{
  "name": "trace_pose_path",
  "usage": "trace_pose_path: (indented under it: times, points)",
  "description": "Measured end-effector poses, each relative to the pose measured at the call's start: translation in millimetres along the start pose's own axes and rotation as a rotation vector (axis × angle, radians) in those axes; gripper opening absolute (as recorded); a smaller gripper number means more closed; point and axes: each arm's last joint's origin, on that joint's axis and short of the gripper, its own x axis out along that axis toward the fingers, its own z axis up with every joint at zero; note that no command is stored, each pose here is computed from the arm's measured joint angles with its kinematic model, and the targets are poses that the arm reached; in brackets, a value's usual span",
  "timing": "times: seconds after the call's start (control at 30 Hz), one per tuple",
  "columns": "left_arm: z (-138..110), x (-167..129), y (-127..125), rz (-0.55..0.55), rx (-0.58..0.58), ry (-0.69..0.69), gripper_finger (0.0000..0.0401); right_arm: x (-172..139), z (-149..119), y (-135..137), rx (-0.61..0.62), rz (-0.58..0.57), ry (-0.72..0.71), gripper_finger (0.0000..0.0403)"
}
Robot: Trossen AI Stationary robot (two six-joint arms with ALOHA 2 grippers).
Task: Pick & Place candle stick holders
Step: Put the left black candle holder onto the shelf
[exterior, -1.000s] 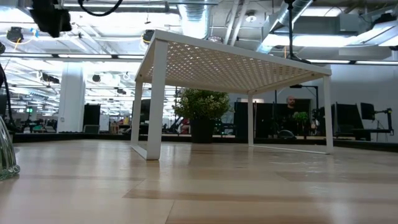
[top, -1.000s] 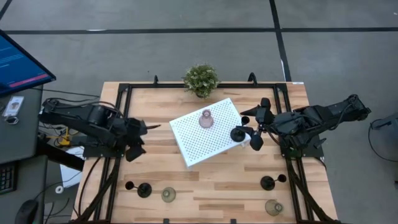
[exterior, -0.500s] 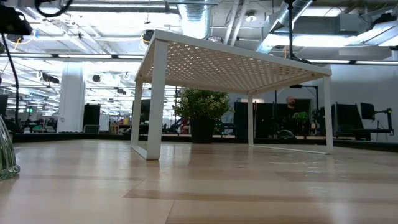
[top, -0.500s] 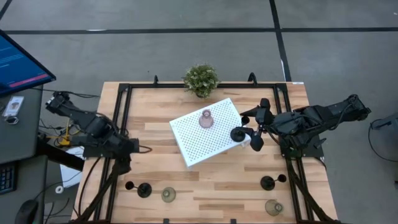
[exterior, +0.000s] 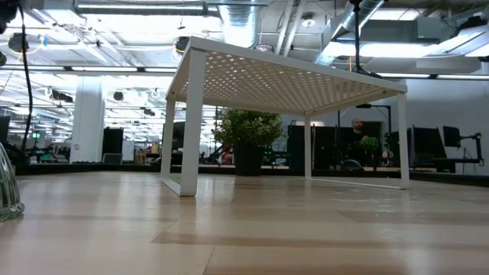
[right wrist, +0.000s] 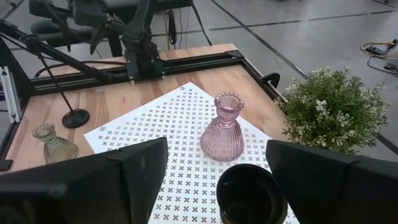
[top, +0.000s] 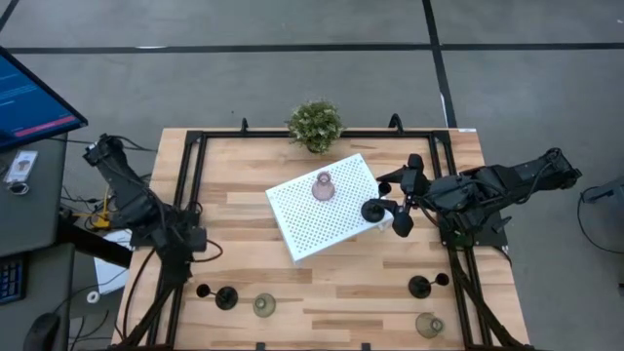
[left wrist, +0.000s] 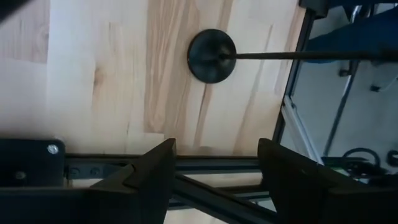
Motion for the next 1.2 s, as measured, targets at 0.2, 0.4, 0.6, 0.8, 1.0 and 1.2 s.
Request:
trace_pose_path:
  times: [0.2, 0.4, 0.6, 0.8, 1.0, 1.2]
  points:
    - [-8, 1, -5, 0.038, 0.087, -0.073, 0.0227, 0, 0, 0, 0.004, 0.006, 0.001, 0.0265]
    - [-13, 5, -11, 0.087, 0.162, -0.148, 0.0227, 0, 0, 0, 0.008, 0.007, 0.001, 0.0265]
    - [-15, 16, -24, 0.108, 0.184, -0.160, 0.0227, 0, 0, 0, 0.025, 0.007, 0.000, 0.0265]
    - [-15, 32, -38, 0.159, 0.232, -0.227, 0.0227, 0, 0, 0, 0.035, 0.007, -0.002, 0.0265]
    - [-17, 44, -46, 0.229, 0.252, -0.302, 0.0227, 0, 3, 1, 0.065, 0.014, -0.027, 0.0265]
    - [-25, 50, -56, 0.179, 0.230, -0.315, 0.0227, 0, 4, 1, 0.072, 0.017, -0.037, 0.0265]
